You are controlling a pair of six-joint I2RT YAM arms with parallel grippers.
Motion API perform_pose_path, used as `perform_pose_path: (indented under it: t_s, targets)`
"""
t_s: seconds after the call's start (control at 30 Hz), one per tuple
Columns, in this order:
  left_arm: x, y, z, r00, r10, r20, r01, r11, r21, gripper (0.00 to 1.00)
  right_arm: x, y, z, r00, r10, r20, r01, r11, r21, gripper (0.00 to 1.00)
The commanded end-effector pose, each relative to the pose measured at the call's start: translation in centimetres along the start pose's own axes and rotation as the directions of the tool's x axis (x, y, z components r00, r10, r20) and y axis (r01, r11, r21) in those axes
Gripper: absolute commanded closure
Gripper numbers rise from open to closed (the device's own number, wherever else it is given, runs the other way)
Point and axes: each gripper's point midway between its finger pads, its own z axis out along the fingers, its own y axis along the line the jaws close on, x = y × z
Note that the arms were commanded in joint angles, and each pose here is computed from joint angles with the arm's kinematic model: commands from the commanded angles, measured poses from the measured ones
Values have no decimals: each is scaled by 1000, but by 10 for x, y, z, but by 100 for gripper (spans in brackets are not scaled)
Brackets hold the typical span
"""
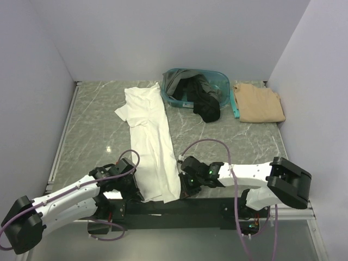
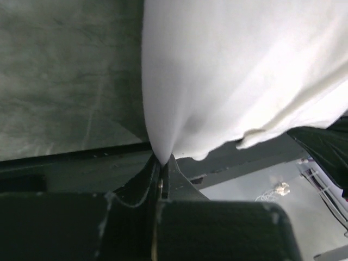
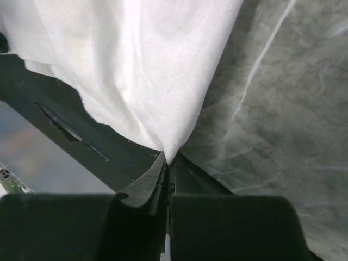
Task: Fold and stack the t-shirts
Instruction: Fold the tshirt
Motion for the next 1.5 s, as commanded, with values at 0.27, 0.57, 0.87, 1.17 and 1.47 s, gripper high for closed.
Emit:
perform_pose_path:
  t_s: [0.27,0.57,0.87,1.17,1.47]
  targets:
    - [22,-36,-35,1000,-9,-28,14,985,171,99,21,24,-32,1000,22,17,-21,998,-63,100]
    - [-33,-81,-54,968,16,251,-51,990,133,99,-68,40,-58,974,-48,221,52,999,-13,100]
    - [-122,-112,-94,847,-135,514,37,980,196,99,-159,54,-68,941,-86,327,80,996,31,100]
    - [-206,-121,-105,775,-204,598,78,970,230,99,-240,41,-70,922,-77,379,41,994,104,100]
    - [-254,-120,-109,740,-221,636,114,972,205,99,-295,31,-65,917,-119,381,60,985,163,100]
